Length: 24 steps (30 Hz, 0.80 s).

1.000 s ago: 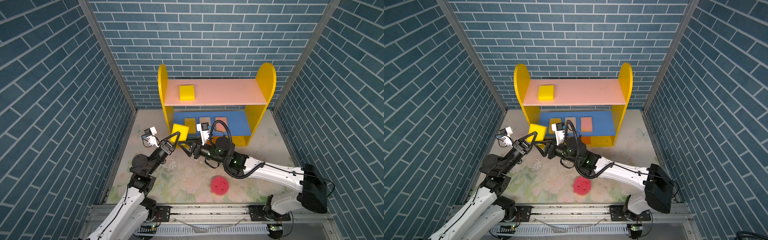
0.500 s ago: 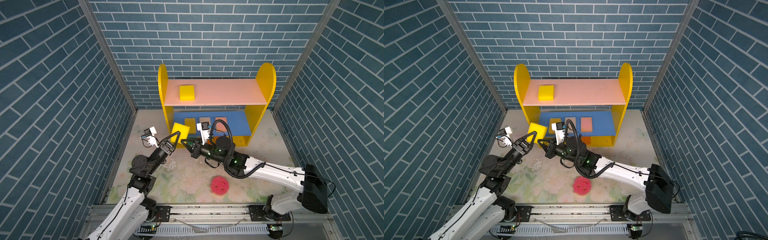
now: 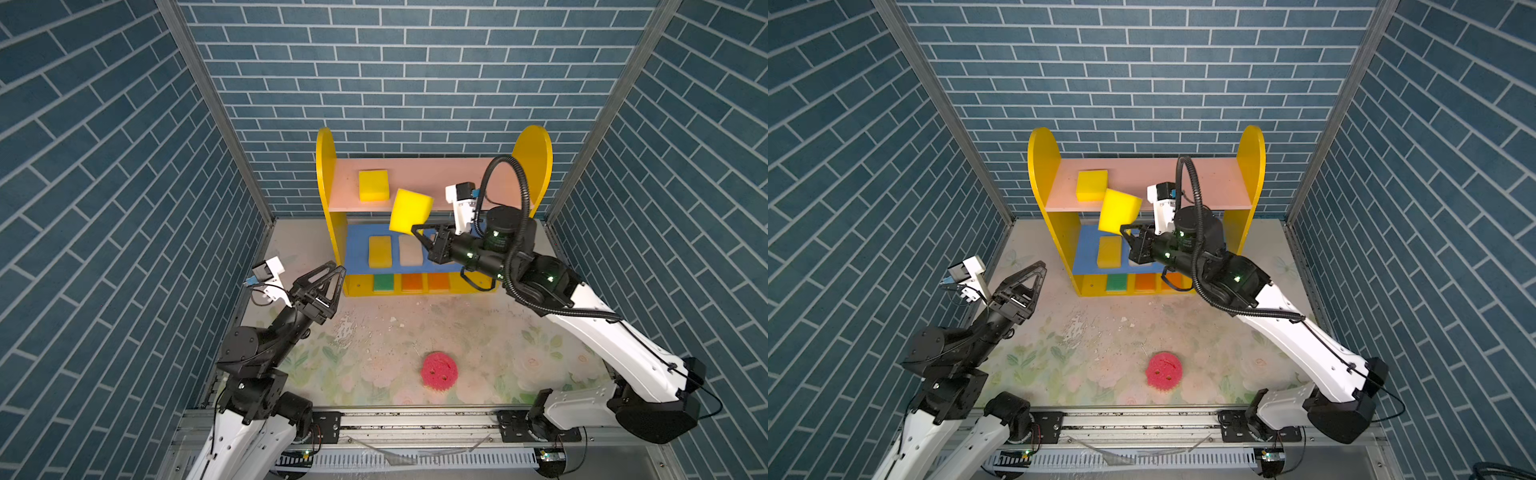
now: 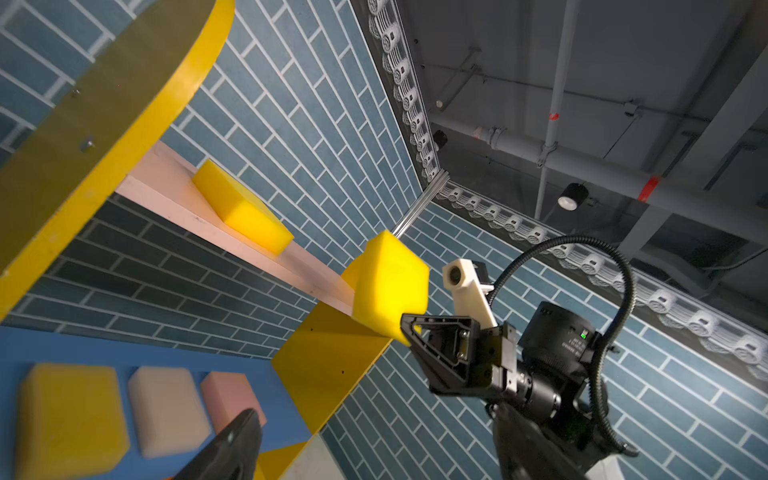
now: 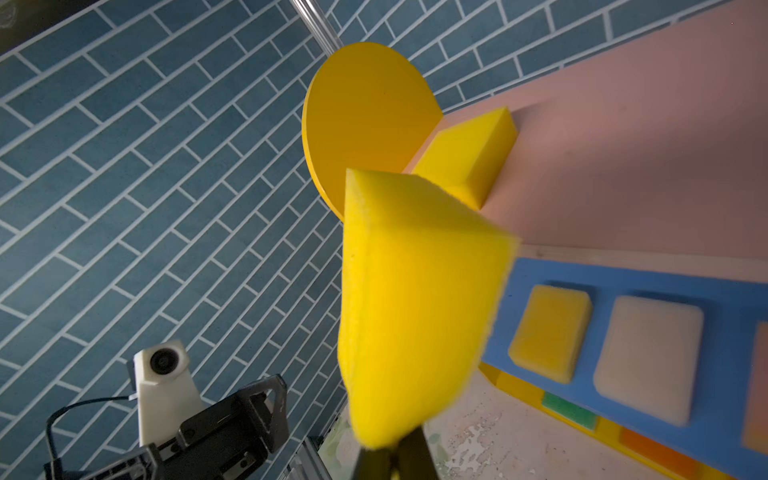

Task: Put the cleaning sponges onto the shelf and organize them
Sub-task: 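Raise the yellow sponge onto the pink top shelf while the left gripper withdraws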

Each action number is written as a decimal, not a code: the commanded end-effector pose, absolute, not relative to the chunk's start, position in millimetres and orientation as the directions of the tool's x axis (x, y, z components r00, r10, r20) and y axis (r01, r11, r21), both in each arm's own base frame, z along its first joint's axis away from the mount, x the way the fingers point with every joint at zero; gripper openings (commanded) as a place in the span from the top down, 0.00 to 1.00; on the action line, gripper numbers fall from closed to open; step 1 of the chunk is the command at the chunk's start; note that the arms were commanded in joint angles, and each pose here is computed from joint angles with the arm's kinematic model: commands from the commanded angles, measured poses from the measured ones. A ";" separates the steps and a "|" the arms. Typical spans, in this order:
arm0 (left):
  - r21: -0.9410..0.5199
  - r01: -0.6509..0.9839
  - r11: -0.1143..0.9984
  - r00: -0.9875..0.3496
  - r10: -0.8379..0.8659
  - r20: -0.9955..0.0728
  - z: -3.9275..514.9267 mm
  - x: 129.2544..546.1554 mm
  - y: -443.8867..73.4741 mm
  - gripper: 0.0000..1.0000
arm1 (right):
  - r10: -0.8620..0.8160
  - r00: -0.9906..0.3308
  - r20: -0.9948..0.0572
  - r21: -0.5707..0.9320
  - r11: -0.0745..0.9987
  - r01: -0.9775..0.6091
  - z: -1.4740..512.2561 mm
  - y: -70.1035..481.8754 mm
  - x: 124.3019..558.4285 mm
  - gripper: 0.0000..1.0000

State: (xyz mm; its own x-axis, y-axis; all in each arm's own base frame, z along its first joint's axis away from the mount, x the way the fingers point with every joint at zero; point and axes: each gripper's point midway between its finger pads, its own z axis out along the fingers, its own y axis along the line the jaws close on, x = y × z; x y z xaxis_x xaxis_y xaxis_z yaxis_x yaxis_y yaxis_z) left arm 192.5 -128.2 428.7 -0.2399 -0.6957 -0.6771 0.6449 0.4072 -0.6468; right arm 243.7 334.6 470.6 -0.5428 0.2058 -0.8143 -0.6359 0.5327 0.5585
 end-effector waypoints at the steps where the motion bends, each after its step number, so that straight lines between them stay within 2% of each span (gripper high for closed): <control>1: -0.623 0.523 0.581 -0.267 -0.583 -0.767 381.9 200.4 -121.7 0.11 | 0.041 -0.598 -0.800 0.499 0.599 -0.626 452.9 318.1 238.6 1.00; 9: -0.601 0.469 0.647 -0.267 -0.544 -0.795 369.2 186.9 -108.2 0.11 | -0.034 -0.661 -0.749 0.494 0.637 -0.592 468.8 303.7 274.5 1.00; 18: -0.588 0.469 0.659 -0.279 -0.521 -0.806 368.3 188.6 -110.8 0.12 | -0.038 -0.755 -0.654 0.601 0.581 -0.550 454.2 306.5 319.6 1.00; 24: -0.587 0.469 0.660 -0.290 -0.513 -0.808 366.3 192.6 -113.7 0.12 | -0.025 -0.782 -0.623 0.664 0.511 -0.546 454.5 313.1 332.3 1.00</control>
State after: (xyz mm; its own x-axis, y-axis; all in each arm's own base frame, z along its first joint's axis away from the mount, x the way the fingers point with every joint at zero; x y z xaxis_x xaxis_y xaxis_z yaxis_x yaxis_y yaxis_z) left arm 194.7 -113.2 358.8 -0.3034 -0.5245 -0.7955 0.4526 0.6554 -0.6047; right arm 344.6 307.5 436.8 -0.7839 -0.0085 -0.6208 -0.5024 0.5961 0.6262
